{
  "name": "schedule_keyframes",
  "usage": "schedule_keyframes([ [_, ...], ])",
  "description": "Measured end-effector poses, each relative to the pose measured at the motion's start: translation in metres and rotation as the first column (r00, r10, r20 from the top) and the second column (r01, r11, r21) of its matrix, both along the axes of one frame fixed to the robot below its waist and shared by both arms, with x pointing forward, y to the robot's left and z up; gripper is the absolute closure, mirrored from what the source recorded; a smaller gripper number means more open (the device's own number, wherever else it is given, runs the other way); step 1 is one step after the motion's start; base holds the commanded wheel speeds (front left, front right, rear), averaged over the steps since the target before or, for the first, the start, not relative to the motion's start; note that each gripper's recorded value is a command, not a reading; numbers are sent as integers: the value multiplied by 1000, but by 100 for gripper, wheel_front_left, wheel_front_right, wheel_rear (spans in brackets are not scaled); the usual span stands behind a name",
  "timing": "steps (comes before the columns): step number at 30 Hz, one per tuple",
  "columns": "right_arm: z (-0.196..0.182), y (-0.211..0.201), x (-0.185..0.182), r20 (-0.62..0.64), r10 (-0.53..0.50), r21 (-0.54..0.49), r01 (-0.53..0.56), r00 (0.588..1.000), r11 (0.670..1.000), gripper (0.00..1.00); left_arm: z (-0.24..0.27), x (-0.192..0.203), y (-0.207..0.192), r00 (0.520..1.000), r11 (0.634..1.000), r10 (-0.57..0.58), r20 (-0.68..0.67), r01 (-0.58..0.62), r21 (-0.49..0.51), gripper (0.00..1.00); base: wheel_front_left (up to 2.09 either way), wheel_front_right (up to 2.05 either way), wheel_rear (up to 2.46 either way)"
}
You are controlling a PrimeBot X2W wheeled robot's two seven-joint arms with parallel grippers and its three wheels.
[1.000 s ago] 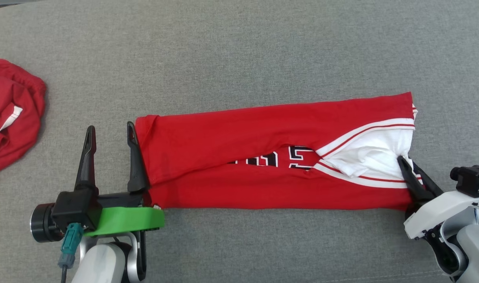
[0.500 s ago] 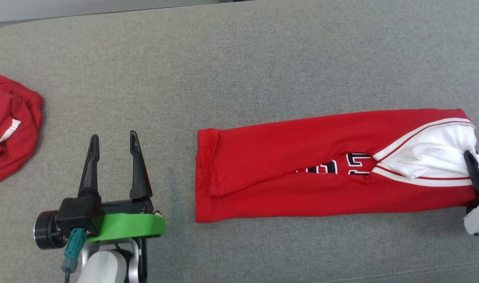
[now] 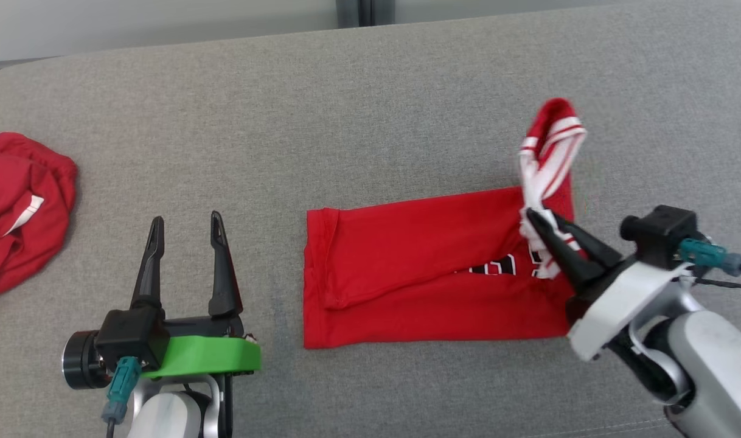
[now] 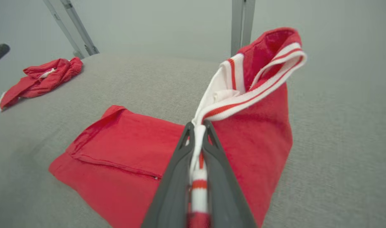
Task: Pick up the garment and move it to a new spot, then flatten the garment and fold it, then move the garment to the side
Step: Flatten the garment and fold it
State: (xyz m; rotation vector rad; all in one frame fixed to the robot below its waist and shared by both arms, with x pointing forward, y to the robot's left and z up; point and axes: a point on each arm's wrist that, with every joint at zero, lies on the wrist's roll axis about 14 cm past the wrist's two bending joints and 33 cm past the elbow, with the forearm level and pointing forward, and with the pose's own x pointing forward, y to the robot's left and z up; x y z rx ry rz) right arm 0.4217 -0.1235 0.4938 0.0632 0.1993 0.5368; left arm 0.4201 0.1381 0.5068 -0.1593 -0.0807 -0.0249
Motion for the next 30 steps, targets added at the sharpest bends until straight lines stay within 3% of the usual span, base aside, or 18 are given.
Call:
schedule_keyframes([
  [9, -3, 118, -6, -76, 184, 262, -158, 980, 952, 100, -4, 0, 5, 1000, 1000, 22, -15, -22, -13, 0, 0, 0, 0],
  [19, -38, 178, -10, -183, 271, 371, -189, 945, 909, 100, -16, 2, 15, 997, 998, 55, -46, -55, -4, 0, 0, 0, 0],
  [21, -42, 180, -7, -180, 268, 370, -187, 947, 910, 44, -17, 3, 16, 997, 998, 63, -51, -64, -7, 0, 0, 0, 0],
  [22, -41, 180, -5, -172, 264, 378, -184, 949, 907, 0, -18, 3, 17, 996, 998, 67, -54, -67, -7, 0, 0, 0, 0],
  [30, 8, 174, 18, 91, 241, 364, -257, 966, 895, 0, -21, 5, 18, 996, 997, 72, -58, -72, 4, 0, 0, 0, 0],
])
